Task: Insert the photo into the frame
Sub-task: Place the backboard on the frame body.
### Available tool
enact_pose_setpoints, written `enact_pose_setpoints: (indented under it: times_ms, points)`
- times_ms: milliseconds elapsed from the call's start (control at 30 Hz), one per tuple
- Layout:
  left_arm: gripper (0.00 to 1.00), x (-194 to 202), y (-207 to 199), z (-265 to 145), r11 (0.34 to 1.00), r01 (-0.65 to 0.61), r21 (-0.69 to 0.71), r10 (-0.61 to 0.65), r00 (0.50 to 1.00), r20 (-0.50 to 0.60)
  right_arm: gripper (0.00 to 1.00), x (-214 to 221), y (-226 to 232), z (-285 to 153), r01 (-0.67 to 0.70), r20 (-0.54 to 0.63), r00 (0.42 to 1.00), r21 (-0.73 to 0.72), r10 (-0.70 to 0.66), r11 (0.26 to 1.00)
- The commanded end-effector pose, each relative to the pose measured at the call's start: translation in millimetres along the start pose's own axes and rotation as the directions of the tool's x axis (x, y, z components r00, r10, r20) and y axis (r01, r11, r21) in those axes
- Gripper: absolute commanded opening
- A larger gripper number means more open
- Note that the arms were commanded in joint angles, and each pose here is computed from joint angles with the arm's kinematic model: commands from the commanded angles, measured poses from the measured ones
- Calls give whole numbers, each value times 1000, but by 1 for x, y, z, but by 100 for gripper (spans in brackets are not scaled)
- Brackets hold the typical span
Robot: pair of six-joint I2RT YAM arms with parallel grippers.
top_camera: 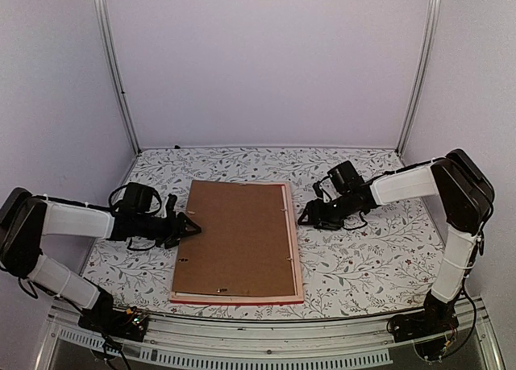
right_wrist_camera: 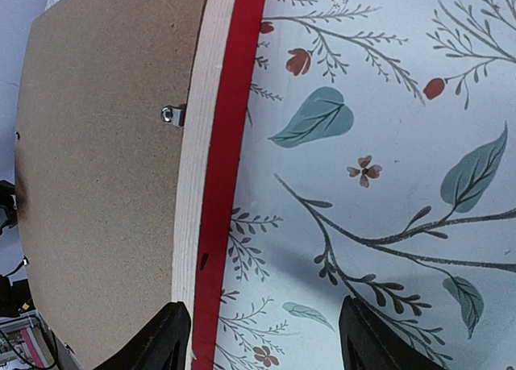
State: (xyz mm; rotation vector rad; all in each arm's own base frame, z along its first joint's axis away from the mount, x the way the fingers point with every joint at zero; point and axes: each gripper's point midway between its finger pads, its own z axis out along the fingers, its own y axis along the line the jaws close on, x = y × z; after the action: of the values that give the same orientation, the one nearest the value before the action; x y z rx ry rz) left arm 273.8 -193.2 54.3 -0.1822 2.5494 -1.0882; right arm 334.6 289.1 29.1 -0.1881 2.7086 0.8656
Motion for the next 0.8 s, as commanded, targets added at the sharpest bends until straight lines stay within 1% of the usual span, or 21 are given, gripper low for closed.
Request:
enact_pose_setpoints:
  times_ms: [0, 267, 433, 500, 600, 767]
  points:
    - [56, -9, -17, -4, 998, -48, 48, 46, 998, 36, 67, 35, -18, 17, -38, -121, 992, 77, 47, 996]
    - [34, -13, -23, -11, 994, -50, 92, 44, 997, 60, 68, 32, 3, 2, 32, -93, 995, 136, -19, 990]
    - [21, -16, -29, -16, 989, -54, 137, 46, 997, 57, 68, 32, 2, 7, 21, -98, 995, 149, -6, 989]
    - [15, -17, -35, -19, 985, -57, 165, 48, 997, 56, 68, 30, 3, 9, 18, -96, 995, 149, -4, 989]
    - [1, -18, -46, -24, 974, -56, 220, 46, 998, 50, 68, 27, 3, 12, 16, -94, 996, 149, -2, 989]
    - [0, -23, -69, -38, 947, -59, 317, 46, 998, 48, 68, 24, 6, 13, 6, -84, 996, 143, 6, 990]
